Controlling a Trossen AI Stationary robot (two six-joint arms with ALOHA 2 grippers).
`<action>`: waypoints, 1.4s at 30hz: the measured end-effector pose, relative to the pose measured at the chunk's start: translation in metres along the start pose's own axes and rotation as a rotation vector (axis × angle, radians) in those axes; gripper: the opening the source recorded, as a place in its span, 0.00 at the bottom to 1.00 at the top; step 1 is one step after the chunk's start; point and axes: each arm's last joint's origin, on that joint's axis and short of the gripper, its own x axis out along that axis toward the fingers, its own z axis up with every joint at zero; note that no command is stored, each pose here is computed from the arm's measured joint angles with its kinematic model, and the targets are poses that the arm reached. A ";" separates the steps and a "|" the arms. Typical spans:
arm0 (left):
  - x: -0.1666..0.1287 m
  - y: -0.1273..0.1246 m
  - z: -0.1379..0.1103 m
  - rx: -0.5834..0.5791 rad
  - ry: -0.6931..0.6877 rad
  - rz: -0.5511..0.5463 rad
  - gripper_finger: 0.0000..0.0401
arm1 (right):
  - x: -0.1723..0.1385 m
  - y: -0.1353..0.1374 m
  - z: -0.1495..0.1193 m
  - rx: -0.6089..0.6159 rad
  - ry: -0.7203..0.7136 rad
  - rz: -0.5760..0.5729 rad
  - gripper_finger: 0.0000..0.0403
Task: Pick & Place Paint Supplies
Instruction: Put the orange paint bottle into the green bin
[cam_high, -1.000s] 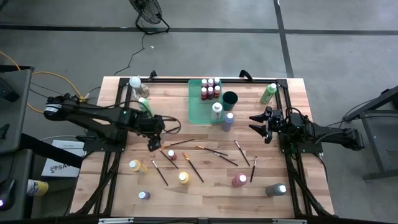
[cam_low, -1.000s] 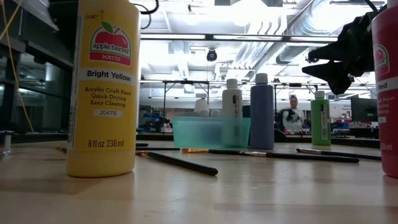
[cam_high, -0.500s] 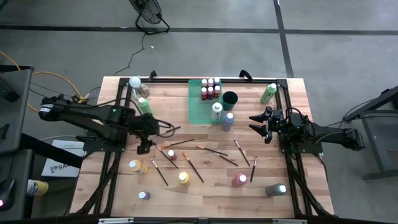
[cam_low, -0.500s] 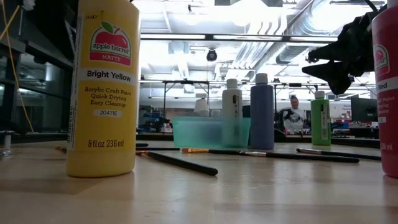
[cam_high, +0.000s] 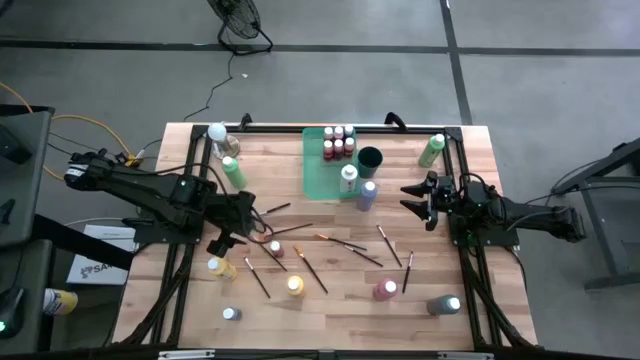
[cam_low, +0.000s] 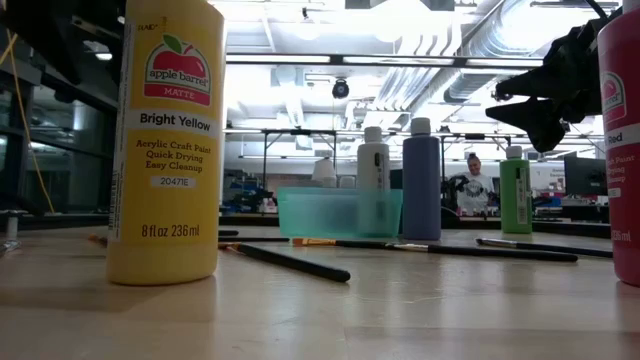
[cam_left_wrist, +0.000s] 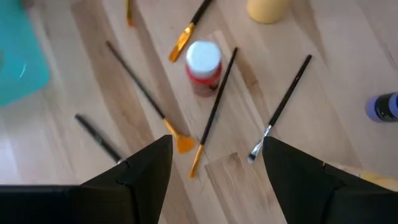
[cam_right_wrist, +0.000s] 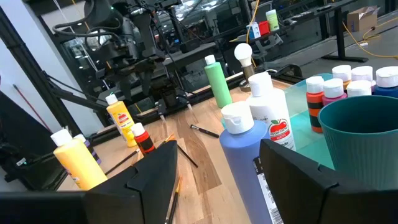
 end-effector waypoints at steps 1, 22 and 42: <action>0.003 0.000 0.002 0.014 -0.004 -0.002 0.61 | 0.000 0.000 0.000 0.000 0.000 0.000 0.55; 0.071 0.009 0.036 0.036 -0.004 0.000 0.61 | 0.000 0.000 0.000 0.000 0.000 0.000 0.55; 0.089 0.011 0.038 0.029 0.028 0.005 0.49 | 0.000 0.000 0.000 0.000 0.000 0.000 0.55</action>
